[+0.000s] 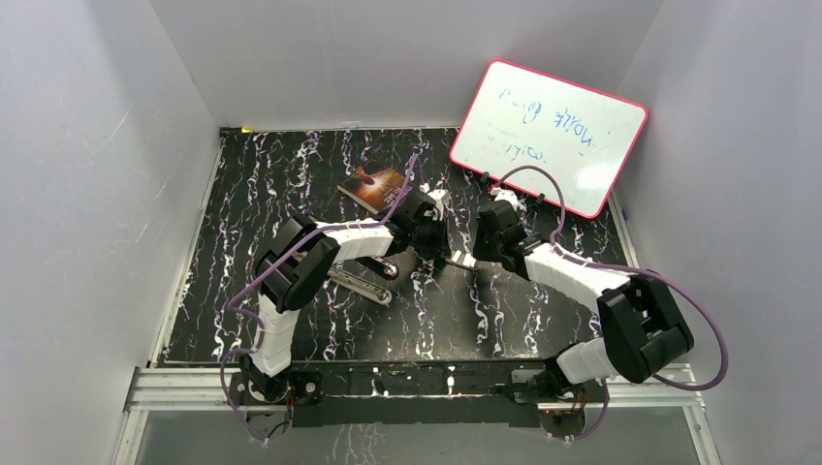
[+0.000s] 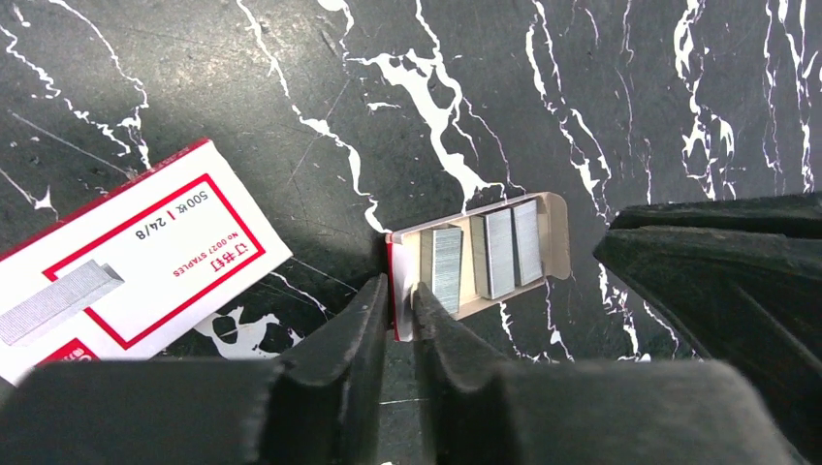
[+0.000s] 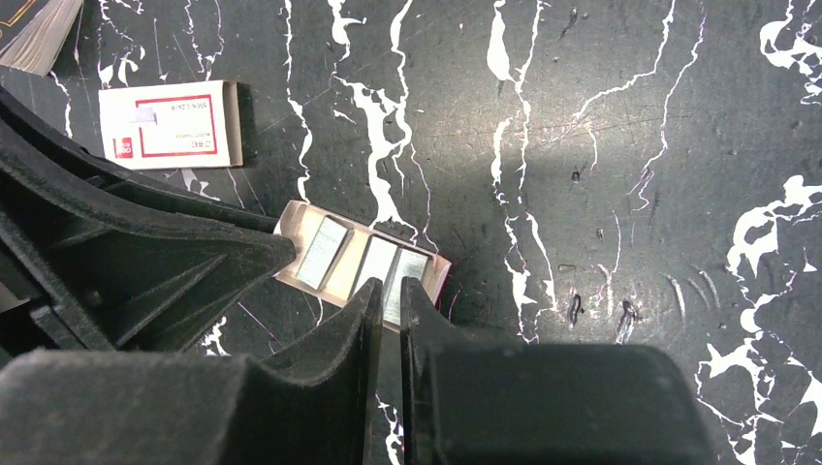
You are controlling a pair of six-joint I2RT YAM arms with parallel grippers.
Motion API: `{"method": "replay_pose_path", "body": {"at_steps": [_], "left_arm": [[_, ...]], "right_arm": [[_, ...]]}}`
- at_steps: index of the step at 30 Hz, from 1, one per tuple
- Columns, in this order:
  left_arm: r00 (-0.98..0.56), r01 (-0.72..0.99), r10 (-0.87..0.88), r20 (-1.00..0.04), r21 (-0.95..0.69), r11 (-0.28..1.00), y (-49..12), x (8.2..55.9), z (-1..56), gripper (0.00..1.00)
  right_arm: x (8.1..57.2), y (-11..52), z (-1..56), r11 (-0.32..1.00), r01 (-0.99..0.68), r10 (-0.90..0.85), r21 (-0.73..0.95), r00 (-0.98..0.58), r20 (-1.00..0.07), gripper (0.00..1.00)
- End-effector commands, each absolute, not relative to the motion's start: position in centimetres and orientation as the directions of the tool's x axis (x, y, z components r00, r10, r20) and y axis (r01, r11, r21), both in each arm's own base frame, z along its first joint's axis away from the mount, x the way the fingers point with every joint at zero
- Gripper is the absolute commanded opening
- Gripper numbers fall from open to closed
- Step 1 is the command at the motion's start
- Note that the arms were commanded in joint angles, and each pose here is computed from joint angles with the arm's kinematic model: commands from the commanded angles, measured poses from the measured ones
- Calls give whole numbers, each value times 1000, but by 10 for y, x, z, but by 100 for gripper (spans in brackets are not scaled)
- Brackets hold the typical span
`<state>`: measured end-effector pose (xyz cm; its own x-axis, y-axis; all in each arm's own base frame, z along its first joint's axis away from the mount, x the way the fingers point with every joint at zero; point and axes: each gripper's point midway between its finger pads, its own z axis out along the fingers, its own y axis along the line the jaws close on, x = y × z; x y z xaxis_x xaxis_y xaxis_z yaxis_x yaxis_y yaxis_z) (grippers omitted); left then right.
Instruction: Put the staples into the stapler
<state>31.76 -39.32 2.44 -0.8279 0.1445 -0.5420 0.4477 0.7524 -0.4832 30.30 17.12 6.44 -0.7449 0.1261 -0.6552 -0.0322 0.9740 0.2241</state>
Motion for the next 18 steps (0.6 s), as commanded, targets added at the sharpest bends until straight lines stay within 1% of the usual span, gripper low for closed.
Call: {"method": "replay_pose_path", "body": {"at_steps": [1,4,10,18], "left_arm": [[-816,455,118,-565,-505,733,-395,314,53,19],[-813,457,108,-573,-511,728,-396,316,60,27],[-807,460,98,-582,-516,723,-398,318,66,37],[-815,464,118,-568,-516,720,-404,320,57,44]], "right_arm": [[305,170,62,974,-18,138,227,-747,-651,20],[304,168,56,975,0,147,223,-752,-643,22],[301,169,46,975,5,144,220,-768,-623,23],[299,166,39,978,13,141,207,-777,-614,23]]}}
